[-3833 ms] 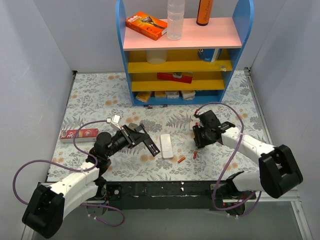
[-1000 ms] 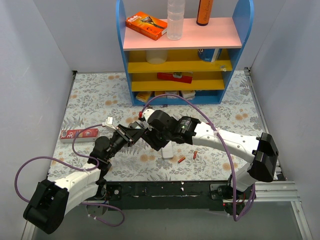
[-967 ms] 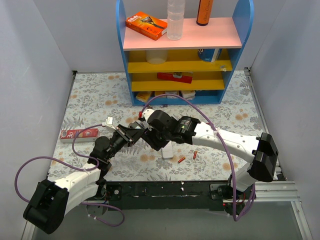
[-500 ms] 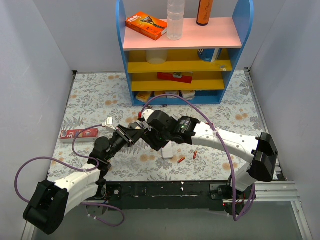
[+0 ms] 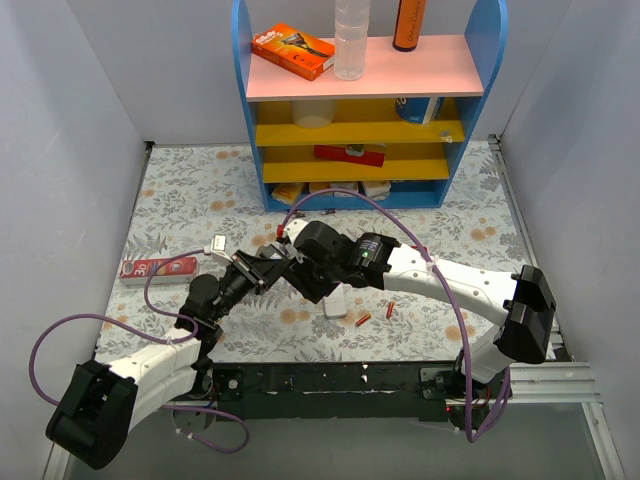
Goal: Load the batteries into the remote control
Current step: Load the battery cover into the remote control.
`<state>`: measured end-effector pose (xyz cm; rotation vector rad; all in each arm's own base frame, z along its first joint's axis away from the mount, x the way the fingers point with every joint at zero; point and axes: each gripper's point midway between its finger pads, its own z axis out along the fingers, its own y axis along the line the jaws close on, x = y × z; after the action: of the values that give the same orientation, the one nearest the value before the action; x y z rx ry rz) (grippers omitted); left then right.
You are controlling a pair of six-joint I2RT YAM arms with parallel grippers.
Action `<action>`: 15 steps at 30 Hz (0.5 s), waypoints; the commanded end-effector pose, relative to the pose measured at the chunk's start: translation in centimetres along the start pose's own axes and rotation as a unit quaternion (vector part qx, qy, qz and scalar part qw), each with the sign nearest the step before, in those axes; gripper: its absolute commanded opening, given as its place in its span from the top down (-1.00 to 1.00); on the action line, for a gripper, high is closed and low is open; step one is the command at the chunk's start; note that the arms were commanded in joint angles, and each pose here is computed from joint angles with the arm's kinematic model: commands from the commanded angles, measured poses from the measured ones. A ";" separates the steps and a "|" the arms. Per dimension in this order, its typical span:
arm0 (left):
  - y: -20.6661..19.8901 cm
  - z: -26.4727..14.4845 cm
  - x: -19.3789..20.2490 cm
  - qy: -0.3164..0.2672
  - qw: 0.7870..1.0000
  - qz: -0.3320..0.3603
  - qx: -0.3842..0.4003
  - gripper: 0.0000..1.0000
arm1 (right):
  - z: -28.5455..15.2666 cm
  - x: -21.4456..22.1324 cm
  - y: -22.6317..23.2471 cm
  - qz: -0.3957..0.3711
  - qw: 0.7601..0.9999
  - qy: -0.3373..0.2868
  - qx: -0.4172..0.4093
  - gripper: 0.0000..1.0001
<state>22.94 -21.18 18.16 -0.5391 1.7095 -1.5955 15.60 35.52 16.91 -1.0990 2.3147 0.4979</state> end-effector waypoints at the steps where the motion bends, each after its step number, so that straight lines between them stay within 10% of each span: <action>1: -1.9 -0.3 -0.4 -0.009 0.999 -0.028 0.034 1.00 | -0.7 -0.6 -0.4 -0.002 1.000 -0.006 0.012 0.01; 15: -2.1 -0.3 -0.2 -0.005 0.999 -0.029 0.037 1.00 | -0.9 -1.4 0.5 -0.007 1.000 -0.023 -0.011 -0.04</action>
<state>22.83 -21.10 18.26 -0.5365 1.6992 -1.6006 15.48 35.43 16.84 -1.1036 2.3200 0.4977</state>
